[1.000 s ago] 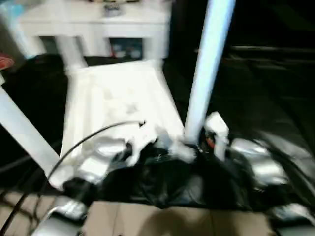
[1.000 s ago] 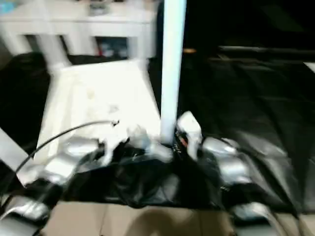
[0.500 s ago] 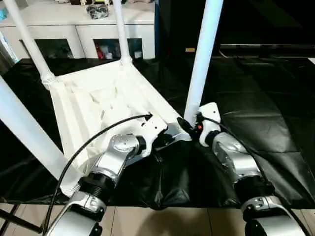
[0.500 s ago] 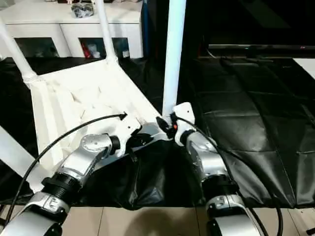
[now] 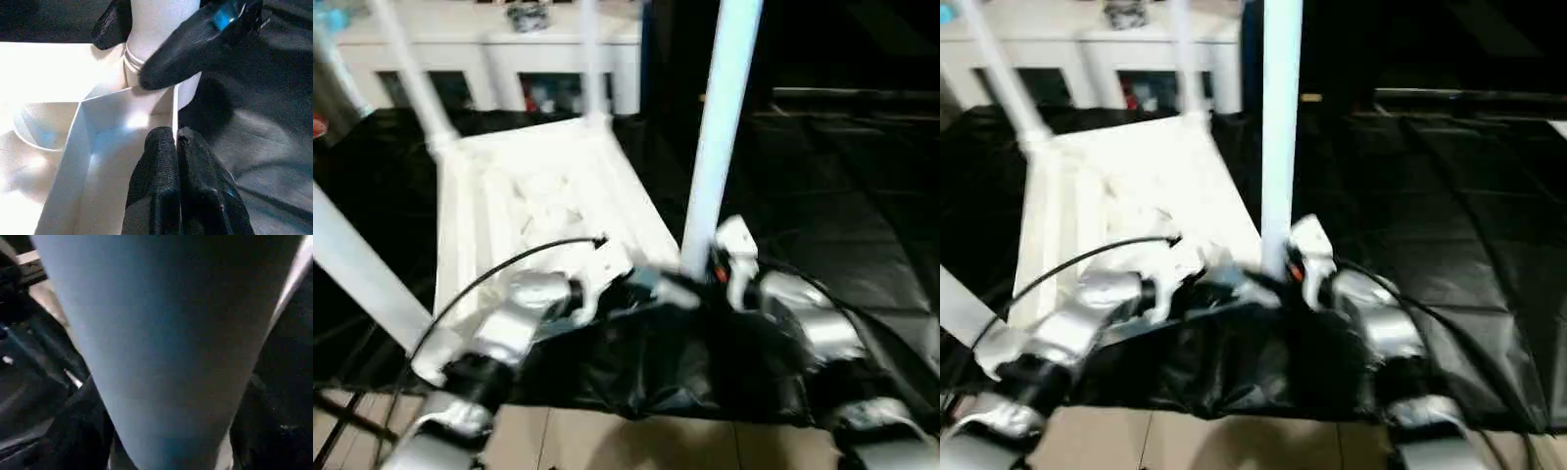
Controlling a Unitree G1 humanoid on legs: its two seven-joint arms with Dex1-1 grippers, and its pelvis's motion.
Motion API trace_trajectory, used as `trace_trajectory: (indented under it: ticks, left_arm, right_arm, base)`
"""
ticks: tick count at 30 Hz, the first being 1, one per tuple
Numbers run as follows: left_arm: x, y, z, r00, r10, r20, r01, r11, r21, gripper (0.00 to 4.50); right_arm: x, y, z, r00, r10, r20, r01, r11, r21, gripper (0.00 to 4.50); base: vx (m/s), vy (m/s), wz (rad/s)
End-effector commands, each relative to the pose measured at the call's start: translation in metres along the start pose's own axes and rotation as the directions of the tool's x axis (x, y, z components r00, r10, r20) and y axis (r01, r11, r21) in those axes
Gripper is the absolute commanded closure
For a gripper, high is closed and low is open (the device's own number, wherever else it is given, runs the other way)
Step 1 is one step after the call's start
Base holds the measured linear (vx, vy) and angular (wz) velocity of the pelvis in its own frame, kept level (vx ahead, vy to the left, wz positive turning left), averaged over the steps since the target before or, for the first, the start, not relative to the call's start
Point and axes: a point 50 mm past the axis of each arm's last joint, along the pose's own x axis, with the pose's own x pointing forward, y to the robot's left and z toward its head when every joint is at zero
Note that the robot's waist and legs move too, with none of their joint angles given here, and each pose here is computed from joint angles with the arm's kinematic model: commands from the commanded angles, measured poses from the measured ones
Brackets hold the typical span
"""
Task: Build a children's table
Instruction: Rotate leg to tighten
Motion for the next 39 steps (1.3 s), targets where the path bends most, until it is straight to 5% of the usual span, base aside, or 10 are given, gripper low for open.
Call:
trace_trajectory:
  ticks: [1, 6, 14, 25, 29, 30, 39]
  left_arm:
    - [0.002, -0.003, 0.02, 0.995, -0.042, 0.089, 0.036, 0.997, 0.068, 4.5]
    - [-0.015, -0.007, 0.011, 0.989, -0.141, 0.043, 0.138, 0.988, 0.063, 4.5]
    - [-0.021, -0.008, 0.008, 0.983, -0.184, 0.021, 0.183, 0.981, 0.062, 4.5]
    - [-0.02, -0.01, 0.006, 0.986, -0.162, 0.023, 0.161, 0.985, 0.06, 4.5]
    - [-0.01, -0.003, 0.01, 0.998, -0.027, 0.055, 0.025, 0.999, 0.038, 4.5]
    - [-0.003, -0.001, 0.013, 0.997, 0.026, 0.075, -0.028, 0.999, 0.027, 4.5]
    - [0.029, -0.007, 0.027, 0.983, 0.132, 0.126, -0.133, 0.991, -0.007, 4.5]
  right_arm:
    - [0.004, 0.009, -0.002, 0.997, 0.08, -0.005, -0.08, 0.997, 0.005, 1.41]
    - [-0.016, 0.017, 0.0, 0.96, 0.28, -0.026, -0.28, 0.96, 0.0, 1.41]
    - [-0.021, 0.024, -0.001, 0.928, 0.368, -0.058, -0.368, 0.93, 0.001, 1.95]
    - [-0.021, 0.035, -0.009, 0.909, 0.411, -0.071, -0.41, 0.912, 0.032, 1.99]
    - [-0.006, 0.031, -0.013, 0.969, 0.244, -0.021, -0.243, 0.969, 0.037, 2.0]
    - [0.007, 0.027, -0.016, 0.994, 0.105, -0.002, -0.105, 0.993, 0.052, 2.0]
    - [0.05, 0.031, -0.016, 0.981, -0.194, 0.018, 0.188, 0.966, 0.179, 2.01]
  base:
    - [0.0, 0.0, 0.0]
    - [0.0, 0.0, 0.0]
    - [0.0, 0.0, 0.0]
    - [0.0, 0.0, 0.0]
    - [0.0, 0.0, 0.0]
    - [0.0, 0.0, 0.0]
    - [0.0, 0.0, 0.0]
